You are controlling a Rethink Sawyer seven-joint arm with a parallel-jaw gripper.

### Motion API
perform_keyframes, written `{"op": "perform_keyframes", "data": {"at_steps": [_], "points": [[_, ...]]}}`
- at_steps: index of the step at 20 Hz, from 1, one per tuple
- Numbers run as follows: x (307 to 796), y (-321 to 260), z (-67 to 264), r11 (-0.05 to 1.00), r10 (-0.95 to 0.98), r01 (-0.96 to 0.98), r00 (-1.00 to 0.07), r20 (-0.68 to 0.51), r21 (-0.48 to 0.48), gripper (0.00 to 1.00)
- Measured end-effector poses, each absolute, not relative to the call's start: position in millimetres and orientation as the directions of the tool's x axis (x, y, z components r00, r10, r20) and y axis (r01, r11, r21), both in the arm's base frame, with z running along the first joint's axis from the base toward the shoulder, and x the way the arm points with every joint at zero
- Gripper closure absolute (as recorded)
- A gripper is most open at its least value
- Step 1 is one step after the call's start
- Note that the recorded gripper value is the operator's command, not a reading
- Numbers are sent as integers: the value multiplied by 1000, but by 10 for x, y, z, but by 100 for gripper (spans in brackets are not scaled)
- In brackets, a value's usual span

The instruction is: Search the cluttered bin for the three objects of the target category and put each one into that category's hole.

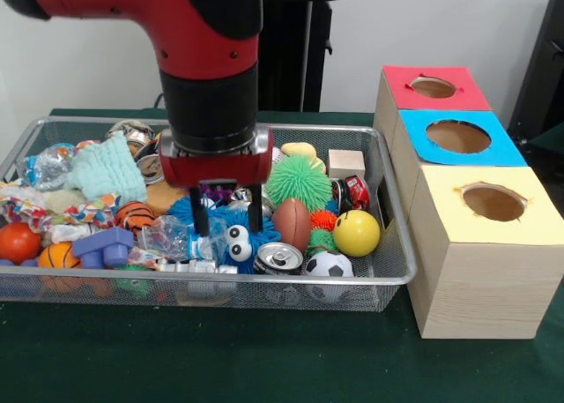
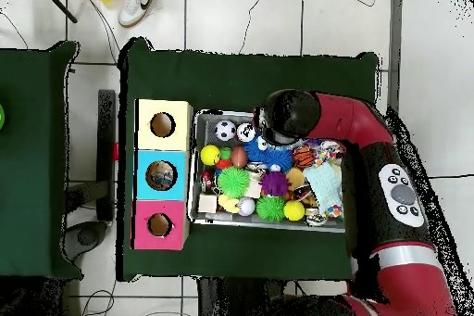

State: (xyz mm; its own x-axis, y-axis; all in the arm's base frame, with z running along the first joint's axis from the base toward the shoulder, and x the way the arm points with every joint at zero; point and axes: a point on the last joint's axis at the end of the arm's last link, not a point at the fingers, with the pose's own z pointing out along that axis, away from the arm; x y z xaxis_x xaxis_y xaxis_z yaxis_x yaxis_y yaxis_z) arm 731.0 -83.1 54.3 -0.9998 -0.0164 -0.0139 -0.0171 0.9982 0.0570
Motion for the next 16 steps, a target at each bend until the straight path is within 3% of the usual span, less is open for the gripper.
{"op": "perform_keyframes", "data": {"at_steps": [7,16], "points": [[7431,-902,478,998,-31,-33,-999,-44,54,0],[7493,-1079,704,999,-38,-40,-996,-82,20,0]]}}
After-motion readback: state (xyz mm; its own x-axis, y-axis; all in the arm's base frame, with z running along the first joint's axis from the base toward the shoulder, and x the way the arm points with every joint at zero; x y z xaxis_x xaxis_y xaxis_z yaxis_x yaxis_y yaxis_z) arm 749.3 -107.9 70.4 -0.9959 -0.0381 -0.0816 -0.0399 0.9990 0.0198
